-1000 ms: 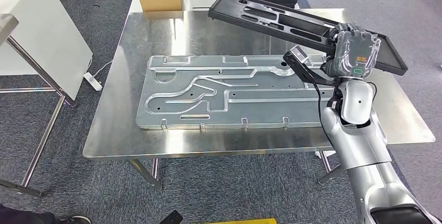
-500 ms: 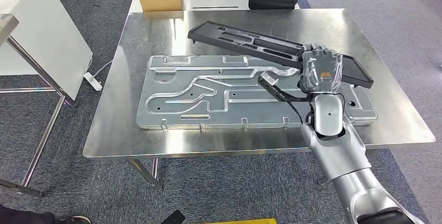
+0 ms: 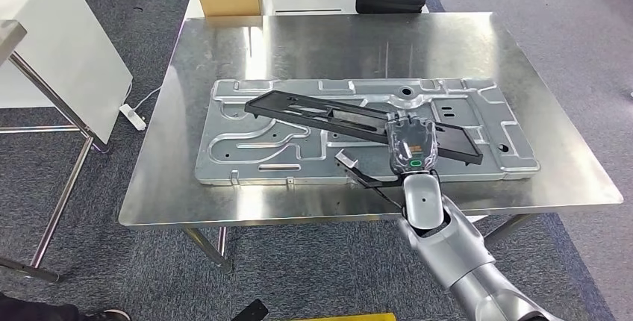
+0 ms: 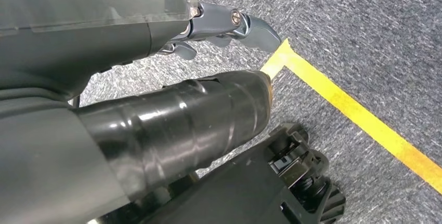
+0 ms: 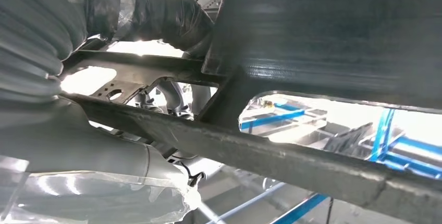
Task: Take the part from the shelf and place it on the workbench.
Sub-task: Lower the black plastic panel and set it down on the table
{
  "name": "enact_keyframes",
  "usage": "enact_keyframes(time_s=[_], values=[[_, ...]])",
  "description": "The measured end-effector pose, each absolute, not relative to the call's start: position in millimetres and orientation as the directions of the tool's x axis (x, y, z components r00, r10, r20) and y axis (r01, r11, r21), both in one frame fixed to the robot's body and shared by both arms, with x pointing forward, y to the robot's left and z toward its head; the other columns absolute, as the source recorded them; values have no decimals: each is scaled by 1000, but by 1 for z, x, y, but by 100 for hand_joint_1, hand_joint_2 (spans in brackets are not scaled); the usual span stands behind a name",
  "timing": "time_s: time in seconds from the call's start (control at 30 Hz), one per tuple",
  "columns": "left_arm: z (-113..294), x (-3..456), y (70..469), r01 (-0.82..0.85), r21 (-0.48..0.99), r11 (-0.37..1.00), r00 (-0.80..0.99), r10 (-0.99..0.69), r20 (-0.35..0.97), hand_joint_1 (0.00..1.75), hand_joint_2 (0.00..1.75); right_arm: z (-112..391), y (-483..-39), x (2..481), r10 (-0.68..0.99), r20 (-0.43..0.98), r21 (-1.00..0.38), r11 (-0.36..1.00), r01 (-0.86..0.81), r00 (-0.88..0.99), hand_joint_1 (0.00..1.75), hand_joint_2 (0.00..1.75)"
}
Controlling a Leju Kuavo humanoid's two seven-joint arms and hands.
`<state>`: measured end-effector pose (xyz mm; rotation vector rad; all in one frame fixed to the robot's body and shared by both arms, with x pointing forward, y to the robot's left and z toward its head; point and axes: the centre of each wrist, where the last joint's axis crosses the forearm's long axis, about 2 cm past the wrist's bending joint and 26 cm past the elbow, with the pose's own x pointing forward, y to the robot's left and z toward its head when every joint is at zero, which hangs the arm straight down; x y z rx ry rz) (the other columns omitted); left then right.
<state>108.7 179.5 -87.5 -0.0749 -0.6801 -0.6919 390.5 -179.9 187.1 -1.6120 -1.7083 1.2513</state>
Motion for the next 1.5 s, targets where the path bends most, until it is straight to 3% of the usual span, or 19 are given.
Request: enact_keyframes(time_s=[0.37, 0.5, 0.93, 1.23, 1.37, 1.5], values=[[-87, 109, 178, 627, 154, 763, 553, -576, 602, 0, 0, 205, -171, 403, 947, -248, -845, -108, 525, -205, 151, 175], [-87, 110, 178, 632, 156, 759, 549, -580, 602, 0, 0, 229, -180, 418, 958, -234, -831, -110, 545, -164, 154, 175], [-87, 109, 178, 630, 157, 761, 552, -581, 599, 0, 0, 279, -275, 451, 983, -162, -789, -185, 586, 92, 155, 175], [-87, 109, 177, 627, 156, 763, 556, -579, 596, 0, 0, 280, -322, 455, 964, -149, -816, -246, 523, 221, 164, 175], [-87, 110, 177, 625, 155, 765, 559, -577, 595, 0, 0, 271, -340, 453, 950, -163, -828, -279, 487, 266, 150, 175], [-87, 110, 177, 626, 155, 765, 559, -578, 595, 0, 0, 261, -346, 450, 940, -197, -828, -312, 466, 280, 152, 175]])
